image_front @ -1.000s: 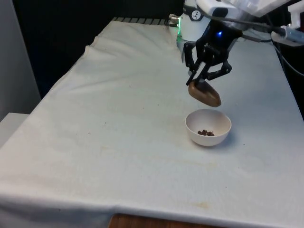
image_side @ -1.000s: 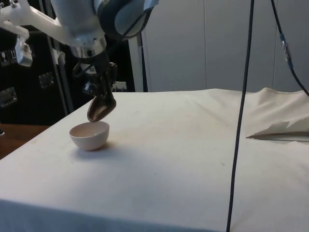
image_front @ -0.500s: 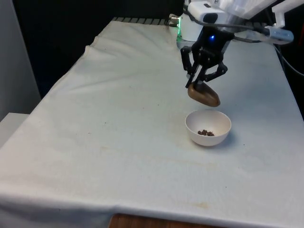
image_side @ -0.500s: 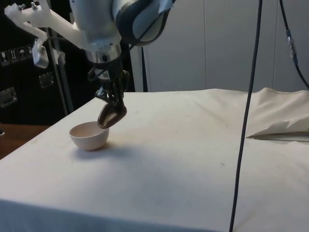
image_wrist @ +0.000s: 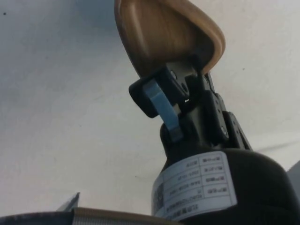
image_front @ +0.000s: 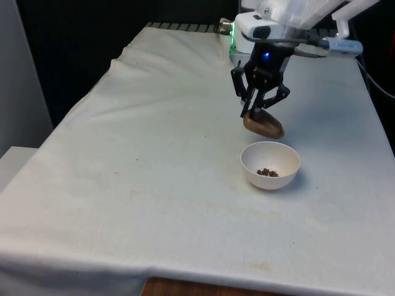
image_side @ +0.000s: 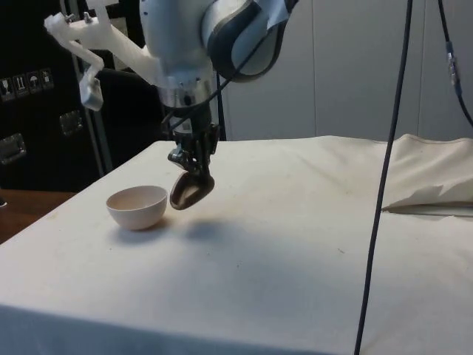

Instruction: Pour the coffee beans from the cup into the bowl.

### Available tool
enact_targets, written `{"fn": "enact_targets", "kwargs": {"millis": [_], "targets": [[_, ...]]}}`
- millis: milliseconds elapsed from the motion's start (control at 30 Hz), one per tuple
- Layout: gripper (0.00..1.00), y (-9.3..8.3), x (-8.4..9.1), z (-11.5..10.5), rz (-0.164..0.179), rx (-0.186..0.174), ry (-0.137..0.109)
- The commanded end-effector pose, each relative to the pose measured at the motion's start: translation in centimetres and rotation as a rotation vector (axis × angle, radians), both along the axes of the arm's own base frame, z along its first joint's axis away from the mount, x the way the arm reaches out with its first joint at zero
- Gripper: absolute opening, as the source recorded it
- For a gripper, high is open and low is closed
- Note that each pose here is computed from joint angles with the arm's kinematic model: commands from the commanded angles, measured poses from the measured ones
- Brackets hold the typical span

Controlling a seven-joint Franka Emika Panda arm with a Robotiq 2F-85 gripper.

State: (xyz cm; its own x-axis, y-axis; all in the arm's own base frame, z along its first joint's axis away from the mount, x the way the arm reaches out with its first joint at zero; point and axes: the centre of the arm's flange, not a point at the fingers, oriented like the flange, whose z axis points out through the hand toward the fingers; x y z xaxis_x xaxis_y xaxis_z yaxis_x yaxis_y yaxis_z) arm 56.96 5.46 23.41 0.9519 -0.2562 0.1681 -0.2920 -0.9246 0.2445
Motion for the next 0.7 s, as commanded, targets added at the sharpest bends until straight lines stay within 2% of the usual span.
{"fn": "enact_targets", "kwargs": {"millis": [0,67,100,133,367,400,433,667], "targets": [[0.00,-0.2,-0.5,-0.4,0.003,0.026,-0.002],[0.00,-0.4,-1.2,-0.9,0.007,0.041,0.000],[0.00,-0.4,-0.9,-0.8,0.003,0.021,0.004],[0.00,-0.5,-1.4,-1.1,0.007,0.046,0.001],[0.00,-1.2,-3.1,-2.2,0.010,0.088,0.005],[0.00,-1.3,-2.9,-2.1,0.007,0.070,0.011],[0.00,-1.3,-3.2,-2.3,0.011,0.093,0.006],[0.00,-2.0,-4.9,-3.4,0.013,0.134,0.012]]}}
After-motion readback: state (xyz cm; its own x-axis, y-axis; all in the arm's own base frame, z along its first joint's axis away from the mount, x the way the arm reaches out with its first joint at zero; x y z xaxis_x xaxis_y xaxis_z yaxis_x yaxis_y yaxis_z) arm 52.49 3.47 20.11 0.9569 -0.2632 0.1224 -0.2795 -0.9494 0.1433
